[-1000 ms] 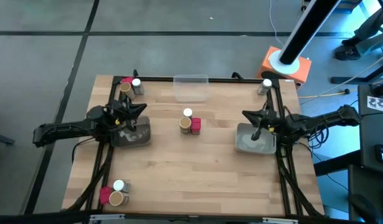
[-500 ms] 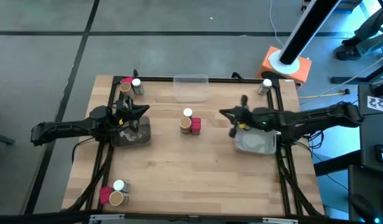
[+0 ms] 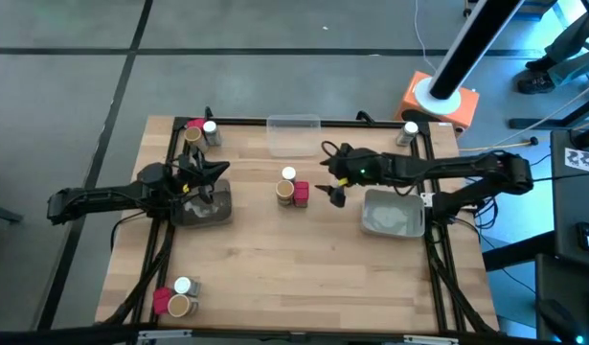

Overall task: Sort spices by type
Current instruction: Put the middle red spice can into the transparent bin

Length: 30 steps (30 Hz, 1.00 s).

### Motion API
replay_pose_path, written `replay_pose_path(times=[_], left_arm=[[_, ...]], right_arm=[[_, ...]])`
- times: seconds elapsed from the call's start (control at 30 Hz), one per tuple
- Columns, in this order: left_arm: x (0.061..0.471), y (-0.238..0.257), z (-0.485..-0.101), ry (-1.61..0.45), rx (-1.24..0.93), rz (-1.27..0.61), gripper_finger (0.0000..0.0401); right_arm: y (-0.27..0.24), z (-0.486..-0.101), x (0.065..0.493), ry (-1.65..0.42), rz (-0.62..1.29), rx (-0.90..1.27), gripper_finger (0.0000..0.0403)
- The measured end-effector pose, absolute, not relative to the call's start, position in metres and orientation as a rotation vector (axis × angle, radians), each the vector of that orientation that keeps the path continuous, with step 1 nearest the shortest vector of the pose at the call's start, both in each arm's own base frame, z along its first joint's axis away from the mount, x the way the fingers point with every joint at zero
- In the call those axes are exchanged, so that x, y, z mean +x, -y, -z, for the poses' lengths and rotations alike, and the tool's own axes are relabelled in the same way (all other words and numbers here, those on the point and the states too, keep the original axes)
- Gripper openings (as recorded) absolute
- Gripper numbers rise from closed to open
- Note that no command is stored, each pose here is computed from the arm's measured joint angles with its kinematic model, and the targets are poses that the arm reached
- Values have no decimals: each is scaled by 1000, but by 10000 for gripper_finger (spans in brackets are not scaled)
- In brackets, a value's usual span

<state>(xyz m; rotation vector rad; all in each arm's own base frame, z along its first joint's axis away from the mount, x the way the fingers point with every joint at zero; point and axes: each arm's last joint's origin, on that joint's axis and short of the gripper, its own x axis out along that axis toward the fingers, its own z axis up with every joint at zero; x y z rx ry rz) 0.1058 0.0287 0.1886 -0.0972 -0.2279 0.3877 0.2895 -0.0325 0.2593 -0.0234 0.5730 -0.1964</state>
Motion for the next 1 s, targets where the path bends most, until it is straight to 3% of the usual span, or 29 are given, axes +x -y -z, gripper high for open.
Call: replay_pose_path(times=[0.1,0.37,0.7,1.0], left_arm=[[106,-29,-189,233,-99,-387,4],[106,-29,-189,232,-99,-387,4],[106,-29,-189,232,-99,-387,4],[106,-29,-189,230,-93,-388,4]], right_arm=[[33,-254,293,-596,204,-68,393],[34,-245,297,-611,247,-57,360],[32,-209,323,-642,67,4,358],[35,-189,345,-555,38,-4,358]])
